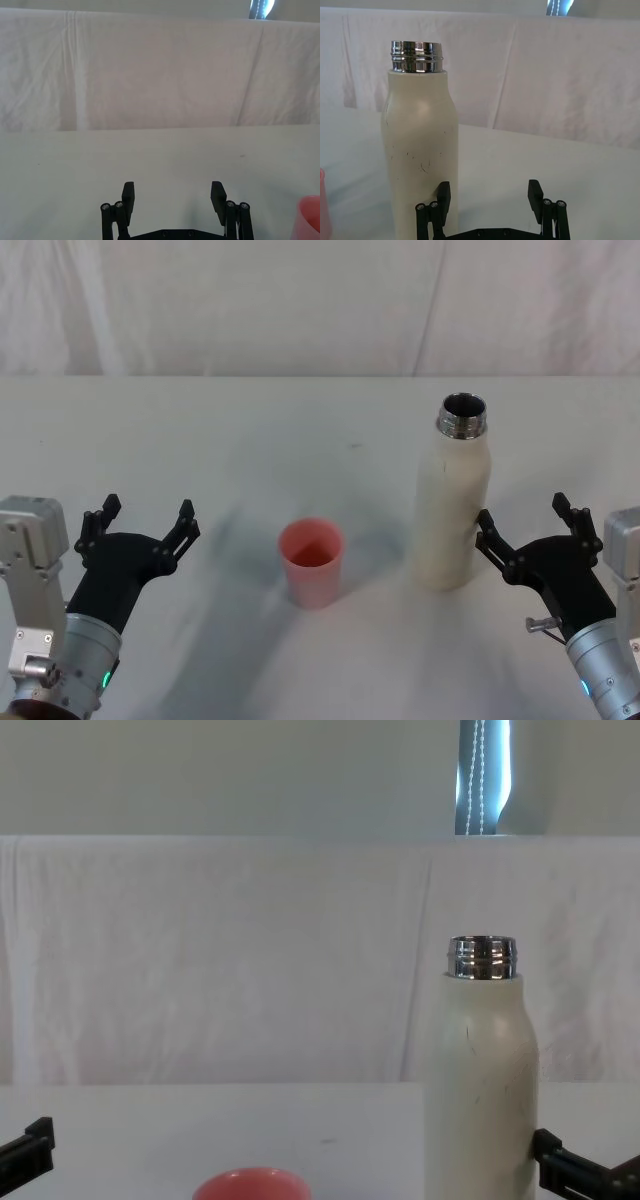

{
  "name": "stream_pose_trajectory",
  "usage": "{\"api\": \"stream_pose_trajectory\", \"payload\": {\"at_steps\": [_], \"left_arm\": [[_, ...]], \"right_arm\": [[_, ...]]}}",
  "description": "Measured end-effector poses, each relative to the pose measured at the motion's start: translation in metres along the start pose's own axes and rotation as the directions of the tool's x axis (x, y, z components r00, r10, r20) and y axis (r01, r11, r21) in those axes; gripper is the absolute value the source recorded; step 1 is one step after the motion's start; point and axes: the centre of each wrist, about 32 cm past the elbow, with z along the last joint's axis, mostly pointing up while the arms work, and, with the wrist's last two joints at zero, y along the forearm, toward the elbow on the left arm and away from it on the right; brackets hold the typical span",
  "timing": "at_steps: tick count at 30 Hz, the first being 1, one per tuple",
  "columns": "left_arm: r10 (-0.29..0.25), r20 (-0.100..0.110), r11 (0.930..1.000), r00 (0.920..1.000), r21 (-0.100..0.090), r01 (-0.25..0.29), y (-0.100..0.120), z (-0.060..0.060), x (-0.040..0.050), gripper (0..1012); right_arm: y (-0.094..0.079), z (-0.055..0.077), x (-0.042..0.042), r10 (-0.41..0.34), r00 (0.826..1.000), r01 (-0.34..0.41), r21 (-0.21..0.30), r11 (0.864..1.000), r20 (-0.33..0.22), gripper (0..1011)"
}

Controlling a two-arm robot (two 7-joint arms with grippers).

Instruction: Grasp the thermos with one hand and pour water into the cup lid.

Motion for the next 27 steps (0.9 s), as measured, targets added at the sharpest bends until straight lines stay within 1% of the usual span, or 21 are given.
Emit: {"api": "stream_pose_trajectory", "payload": {"at_steps": [27], "left_arm": [[0.000,0.000,1.0000,1.0000,0.000,0.000,0.0000,0.0000,0.0000,1001]], "right_arm": [[0.0000,0.0000,0.0000,0.000,1.000,0.000,0.000,1.000,0.000,1000]]}}
